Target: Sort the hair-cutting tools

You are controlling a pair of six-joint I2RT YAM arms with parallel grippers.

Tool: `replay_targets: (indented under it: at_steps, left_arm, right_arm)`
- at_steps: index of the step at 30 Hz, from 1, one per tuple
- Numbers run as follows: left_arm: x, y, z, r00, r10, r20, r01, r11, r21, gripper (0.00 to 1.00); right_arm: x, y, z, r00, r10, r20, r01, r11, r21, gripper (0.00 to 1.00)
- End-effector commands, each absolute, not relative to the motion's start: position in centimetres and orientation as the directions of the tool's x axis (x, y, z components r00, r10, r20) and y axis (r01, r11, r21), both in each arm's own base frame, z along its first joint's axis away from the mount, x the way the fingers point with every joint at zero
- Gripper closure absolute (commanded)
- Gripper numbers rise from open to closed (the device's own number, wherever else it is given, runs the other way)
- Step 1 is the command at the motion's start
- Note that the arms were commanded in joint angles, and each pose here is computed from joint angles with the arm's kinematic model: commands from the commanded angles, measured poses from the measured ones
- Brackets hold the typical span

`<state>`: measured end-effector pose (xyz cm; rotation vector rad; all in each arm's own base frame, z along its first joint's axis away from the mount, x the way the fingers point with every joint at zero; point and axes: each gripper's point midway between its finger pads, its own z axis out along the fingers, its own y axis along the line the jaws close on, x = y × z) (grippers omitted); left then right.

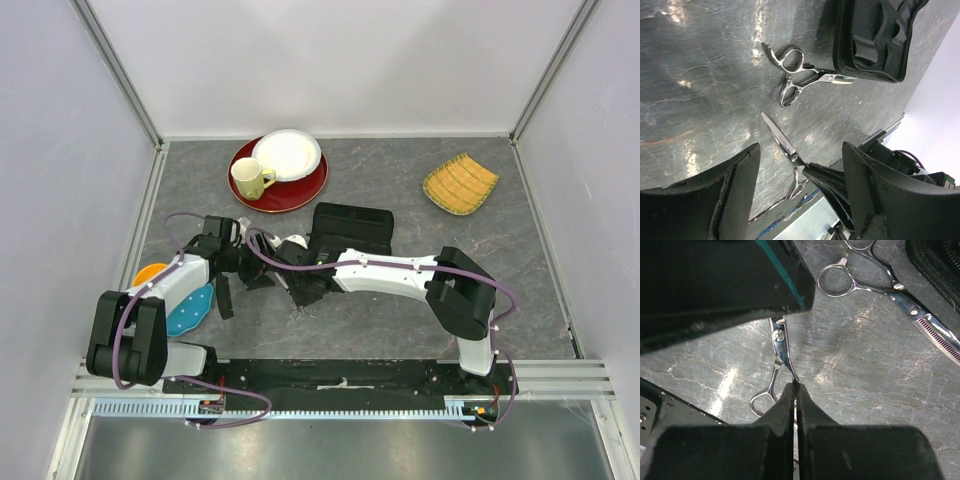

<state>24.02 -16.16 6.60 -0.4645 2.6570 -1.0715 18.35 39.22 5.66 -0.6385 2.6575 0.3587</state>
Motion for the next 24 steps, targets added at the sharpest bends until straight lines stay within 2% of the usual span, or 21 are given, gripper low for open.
replay_targets:
  at_steps: [1,6,10,18,24]
  left_arm:
    - [25.0,-17.6,7.5,-0.909,-0.397,-0.129,-0.182,0.654,-0.734,0.28]
    - [24.8,-19.0,6.8,-0.919,-0.369,-0.137,-0.169,0.685,-0.709,0.31]
    - [24.8,-18.9,6.1,-0.920,-0.367,-0.135,-0.175,0.695,-0.697,0.42]
    - [24.9,-19.3,5.5,-0.923,-0.361,-0.133,-0.173,0.697,-0.696,0.58]
    - [25.2,-19.5,5.6,-0.923,-0.357,-0.142,-0.162,0.697,-0.698,0.98]
  right_arm:
    - [19.1,40.3,8.2,-0.827,-0.291,-0.481,-0.445,0.862,0.242,1.00]
    - [19.3,41.1,8.6,-0.832,-0.248,-0.497,-0.427,0.858,0.287,1.00]
    - [19.3,41.5,9.1,-0.830,-0.225,-0.511,-0.424,0.849,0.315,1.00]
    - [19.5,41.7,9.9,-0.829,-0.185,-0.528,-0.411,0.842,0.350,1.00]
    - [19.4,41.5,10.0,-0.830,-0.168,-0.531,-0.402,0.841,0.362,1.00]
